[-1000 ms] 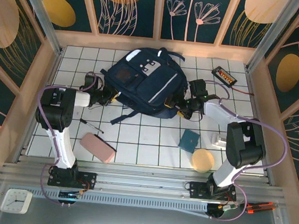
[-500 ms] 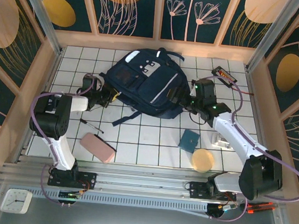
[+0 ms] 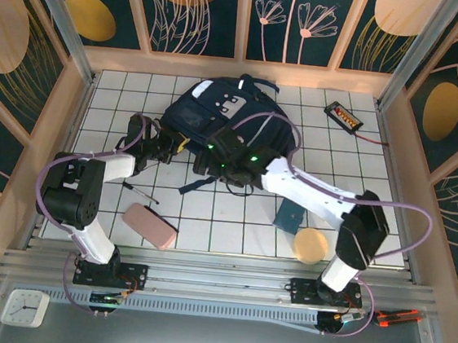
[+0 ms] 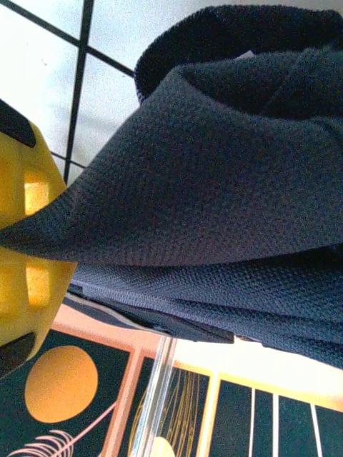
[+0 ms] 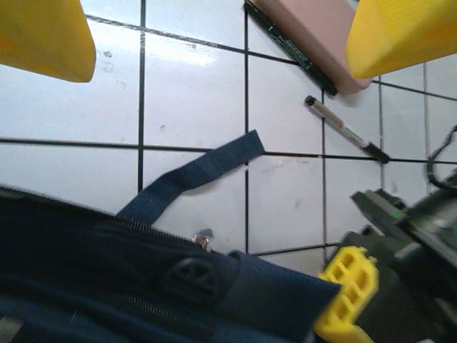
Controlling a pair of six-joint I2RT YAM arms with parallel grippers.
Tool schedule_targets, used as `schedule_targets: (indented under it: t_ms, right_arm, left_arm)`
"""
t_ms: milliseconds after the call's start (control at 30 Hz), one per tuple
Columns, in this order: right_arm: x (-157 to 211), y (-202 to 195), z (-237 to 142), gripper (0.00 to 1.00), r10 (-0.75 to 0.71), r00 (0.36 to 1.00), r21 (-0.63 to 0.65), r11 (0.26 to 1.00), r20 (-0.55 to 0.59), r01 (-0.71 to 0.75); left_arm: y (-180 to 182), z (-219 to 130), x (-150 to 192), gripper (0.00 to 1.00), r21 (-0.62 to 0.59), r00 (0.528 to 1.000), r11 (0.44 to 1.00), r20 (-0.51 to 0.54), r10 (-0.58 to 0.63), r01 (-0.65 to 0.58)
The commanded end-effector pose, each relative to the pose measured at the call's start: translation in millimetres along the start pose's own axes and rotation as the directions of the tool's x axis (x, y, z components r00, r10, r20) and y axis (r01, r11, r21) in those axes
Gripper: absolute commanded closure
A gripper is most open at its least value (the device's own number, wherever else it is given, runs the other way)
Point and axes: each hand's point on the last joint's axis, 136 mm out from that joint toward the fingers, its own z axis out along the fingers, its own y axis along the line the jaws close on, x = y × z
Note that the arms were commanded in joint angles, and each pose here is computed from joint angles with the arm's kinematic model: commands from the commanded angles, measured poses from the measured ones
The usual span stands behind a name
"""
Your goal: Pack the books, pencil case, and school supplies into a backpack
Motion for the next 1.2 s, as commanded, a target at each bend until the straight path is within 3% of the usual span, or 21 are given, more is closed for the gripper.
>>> schedule_targets:
  t_ms: [0,167,233,367,467,567,900,1167]
  right_arm:
    - [1,-20,8,0.13,0.064,0.998,0.151,0.986,0.02,-0.067]
    - [-6,-22,24,0.2,0.058,0.998,0.169,0.984,0.022,-0.061]
    - [-11,-12,29,0.21,0.044,0.998,0.121,0.992,0.033,-0.047]
    - [-11,18,40,0.2,0.075,0.997,-0.132,0.989,0.031,-0.07]
    - [-19,35,26,0.2,0.133,0.989,-0.402,0.911,0.063,-0.097]
    - [-29,25,20,0.19,0.205,0.976,-0.525,0.84,0.069,-0.139]
    - [-42,23,16,0.18,0.279,0.955,-0.67,0.728,0.098,-0.144]
    - [-42,18,24,0.18,0.292,0.953,-0.65,0.74,0.079,-0.173]
  left_arm:
    - [-44,-13,19,1.0,0.143,0.997,0.99,-0.069,0.022,-0.012]
    - [-47,-16,26,1.0,0.158,0.997,0.988,-0.082,0.015,-0.002]
    - [-54,-17,28,1.0,0.174,0.996,0.985,-0.085,0.017,-0.002]
    - [-68,-17,31,1.0,0.207,0.996,0.978,-0.092,0.014,0.006]
    - [-80,-18,33,1.0,0.246,0.995,0.969,-0.1,-0.012,0.036]
    - [-88,-18,36,1.0,0.267,0.994,0.962,-0.107,-0.023,0.051]
    - [-103,-19,51,1.0,0.301,0.989,0.951,-0.144,-0.03,0.073]
    - [-110,-22,52,1.0,0.319,0.988,0.945,-0.15,-0.033,0.08]
